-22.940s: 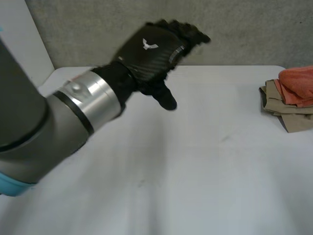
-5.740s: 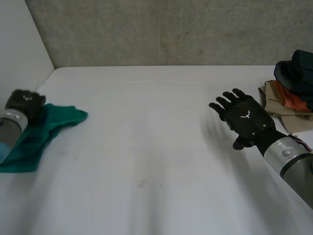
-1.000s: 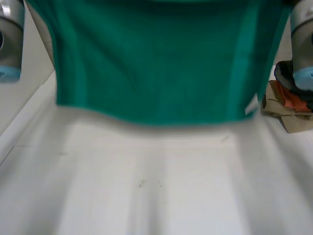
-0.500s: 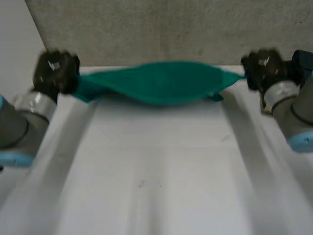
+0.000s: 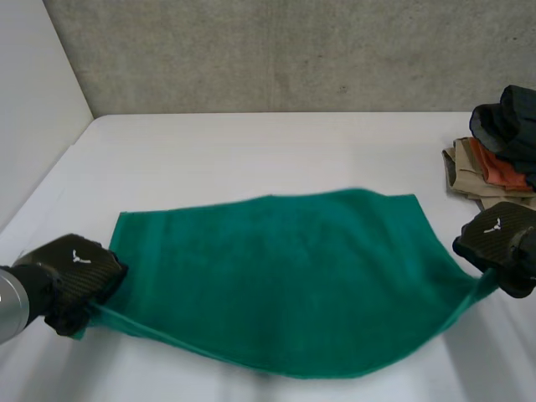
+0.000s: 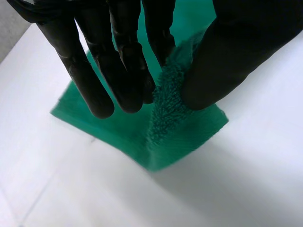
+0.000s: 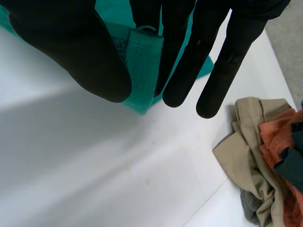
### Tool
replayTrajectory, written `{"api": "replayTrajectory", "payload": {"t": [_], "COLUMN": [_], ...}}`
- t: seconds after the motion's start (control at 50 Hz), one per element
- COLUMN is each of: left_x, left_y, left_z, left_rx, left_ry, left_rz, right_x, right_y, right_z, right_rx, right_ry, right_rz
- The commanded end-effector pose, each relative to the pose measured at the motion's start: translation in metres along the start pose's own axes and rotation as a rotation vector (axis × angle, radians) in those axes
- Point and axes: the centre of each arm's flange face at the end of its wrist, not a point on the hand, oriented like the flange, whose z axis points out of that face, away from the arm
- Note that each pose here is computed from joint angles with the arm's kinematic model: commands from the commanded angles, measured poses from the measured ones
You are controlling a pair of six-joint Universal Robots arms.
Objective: Fold the laundry.
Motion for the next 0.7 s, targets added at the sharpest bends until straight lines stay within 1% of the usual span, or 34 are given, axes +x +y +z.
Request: {"api": "replayTrajectory", "payload": {"t": [0.02, 0.06, 0.1, 0.14, 0.16, 0.18, 0.22, 0.24, 0.26, 0.3, 0.32, 0.34, 0.38, 0.4, 0.42, 0.48, 0.5, 0.56, 0.64, 0.7], "left_x": [-0.021, -0.025, -0.03, -0.033, -0.037, -0.047, -0.061, -0.069, -0.086, -0.106, -0.117, -0.138, -0.157, -0.164, -0.178, -0.193, -0.196, -0.195, -0.18, -0.169], "left_y": [-0.001, -0.002, -0.007, -0.012, -0.016, -0.025, -0.038, -0.046, -0.064, -0.087, -0.099, -0.124, -0.144, -0.153, -0.167, -0.186, -0.192, -0.189, -0.168, -0.154], "left_z": [0.044, 0.059, 0.08, 0.096, 0.103, 0.118, 0.129, 0.133, 0.138, 0.138, 0.135, 0.126, 0.116, 0.11, 0.099, 0.074, 0.062, 0.063, 0.087, 0.102], "left_rx": [0.073, 0.087, 0.112, 0.134, 0.146, 0.176, 0.22, 0.243, 0.3, 0.389, 0.44, 0.567, 0.694, 0.76, 0.892, 1.083, 1.154, 1.137, 1.021, 0.963], "left_ry": [-0.102, -0.113, -0.12, -0.125, -0.131, -0.16, -0.21, -0.241, -0.319, -0.418, -0.473, -0.584, -0.691, -0.734, -0.82, -0.913, -0.937, -0.919, -0.82, -0.773], "left_rz": [0.051, 0.059, 0.069, 0.073, 0.075, 0.074, 0.073, 0.07, 0.059, 0.052, 0.046, 0.039, 0.026, 0.017, 0.0, -0.029, -0.04, -0.054, -0.094, -0.115], "right_x": [-0.005, -0.006, 0.0, 0.007, 0.016, 0.021, 0.032, 0.049, 0.058, 0.08, 0.103, 0.114, 0.137, 0.152, 0.159, 0.175, 0.175, 0.169, 0.152, 0.139], "right_y": [0.011, 0.017, 0.02, 0.019, 0.013, 0.009, -0.005, -0.024, -0.033, -0.053, -0.073, -0.084, -0.1, -0.112, -0.118, -0.13, -0.13, -0.132, -0.129, -0.12], "right_z": [0.029, 0.045, 0.068, 0.081, 0.091, 0.095, 0.102, 0.108, 0.11, 0.11, 0.105, 0.101, 0.092, 0.083, 0.077, 0.059, 0.06, 0.062, 0.071, 0.084], "right_rx": [-0.019, -0.039, -0.056, -0.061, -0.051, -0.041, 0.003, 0.072, 0.111, 0.203, 0.314, 0.378, 0.497, 0.607, 0.657, 0.782, 0.788, 0.791, 0.774, 0.739], "right_ry": [-0.006, -0.015, 0.018, 0.062, 0.118, 0.148, 0.219, 0.309, 0.359, 0.468, 0.581, 0.639, 0.756, 0.849, 0.899, 1.017, 1.023, 1.006, 0.948, 0.901], "right_rz": [0.001, 0.018, 0.05, 0.071, 0.084, 0.088, 0.088, 0.088, 0.09, 0.1, 0.121, 0.136, 0.164, 0.194, 0.204, 0.223, 0.225, 0.229, 0.233, 0.23]}}
